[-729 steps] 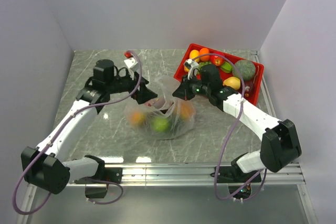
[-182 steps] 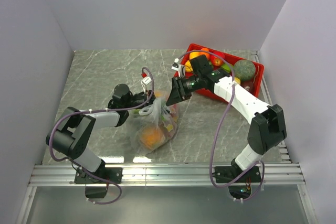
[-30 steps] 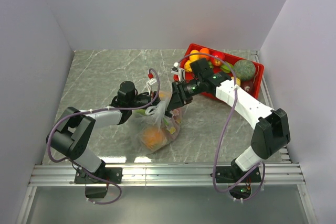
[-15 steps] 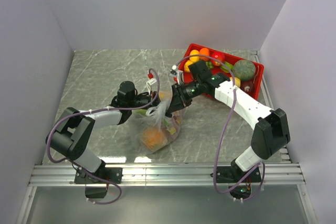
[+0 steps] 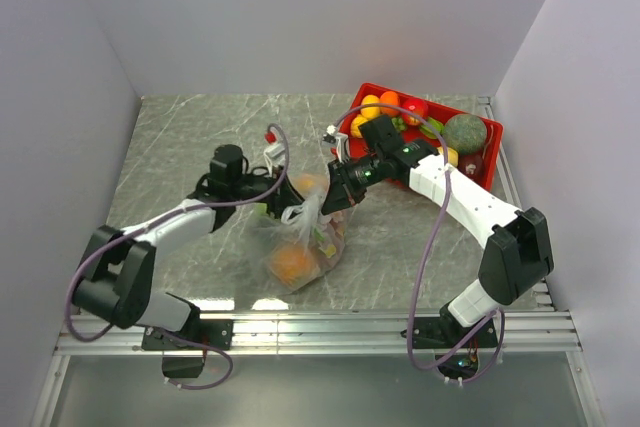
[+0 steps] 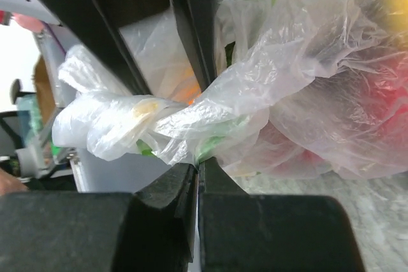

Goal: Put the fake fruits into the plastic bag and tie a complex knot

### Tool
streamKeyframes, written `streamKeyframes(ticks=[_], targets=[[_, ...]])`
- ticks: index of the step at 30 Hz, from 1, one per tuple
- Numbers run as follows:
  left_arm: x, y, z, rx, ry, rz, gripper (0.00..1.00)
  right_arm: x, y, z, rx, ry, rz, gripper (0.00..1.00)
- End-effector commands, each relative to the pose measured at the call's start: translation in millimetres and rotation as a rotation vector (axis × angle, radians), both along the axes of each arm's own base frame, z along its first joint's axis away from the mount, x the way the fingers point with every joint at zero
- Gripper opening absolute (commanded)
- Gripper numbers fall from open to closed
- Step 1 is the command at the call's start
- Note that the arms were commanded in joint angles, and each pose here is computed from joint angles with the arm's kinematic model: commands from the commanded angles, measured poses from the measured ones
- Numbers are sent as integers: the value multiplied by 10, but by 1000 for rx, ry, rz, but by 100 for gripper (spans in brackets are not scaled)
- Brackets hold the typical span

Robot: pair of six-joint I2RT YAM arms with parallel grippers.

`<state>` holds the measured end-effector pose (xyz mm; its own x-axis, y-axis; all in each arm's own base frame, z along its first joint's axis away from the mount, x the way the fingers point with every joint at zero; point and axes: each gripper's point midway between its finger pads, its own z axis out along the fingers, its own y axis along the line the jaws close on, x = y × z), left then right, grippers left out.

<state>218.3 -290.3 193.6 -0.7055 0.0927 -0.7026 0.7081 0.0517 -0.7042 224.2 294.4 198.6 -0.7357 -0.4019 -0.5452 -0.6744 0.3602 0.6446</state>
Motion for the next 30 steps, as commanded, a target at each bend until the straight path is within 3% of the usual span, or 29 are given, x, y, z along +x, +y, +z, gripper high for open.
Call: streamKeyframes(ticks=[1, 3, 4, 5, 6, 7, 8, 9, 10, 11, 18, 27, 28, 30], targets=[[105, 314, 124, 60, -88, 51, 44, 137, -55, 163, 4, -147, -6, 0], [133, 458, 166, 93, -155, 56, 48, 143, -54, 155, 1, -156, 1, 0], [84, 601, 92, 135, -80, 71, 48, 153, -52, 164, 2, -157, 4, 0], [82, 661, 167, 147, -95, 67, 50, 163, -45, 153, 1, -156, 7, 0], [88, 733, 180, 162, -194, 50, 52, 170, -48, 165, -1, -156, 7, 0], [96, 817, 205, 177, -204, 60, 53, 169, -39, 161, -3, -156, 10, 0], [-76, 882, 182, 203, -120, 37, 54, 177, -39, 154, -6, -159, 14, 0], [-58, 910, 279, 206, -217, 15, 56, 185, -41, 157, -9, -157, 14, 0], [-119, 927, 297, 214, -212, 0, 59, 182, -41, 155, -9, -155, 16, 0], [-190, 943, 332, 220, -195, -12, 72, 180, -38, 153, -10, -158, 20, 0], [-90, 912, 357, 257, -243, 28, 78, 151, -53, 149, -12, -158, 34, 0], [107, 528, 323, 272, -274, 72, 75, 126, 1, 172, 3, -153, 65, 0], [116, 496, 314, 266, -263, 68, 73, 115, -3, 164, 2, -149, 69, 0], [170, 445, 285, 267, -235, 64, 53, 91, -17, 149, -1, -152, 88, 0]])
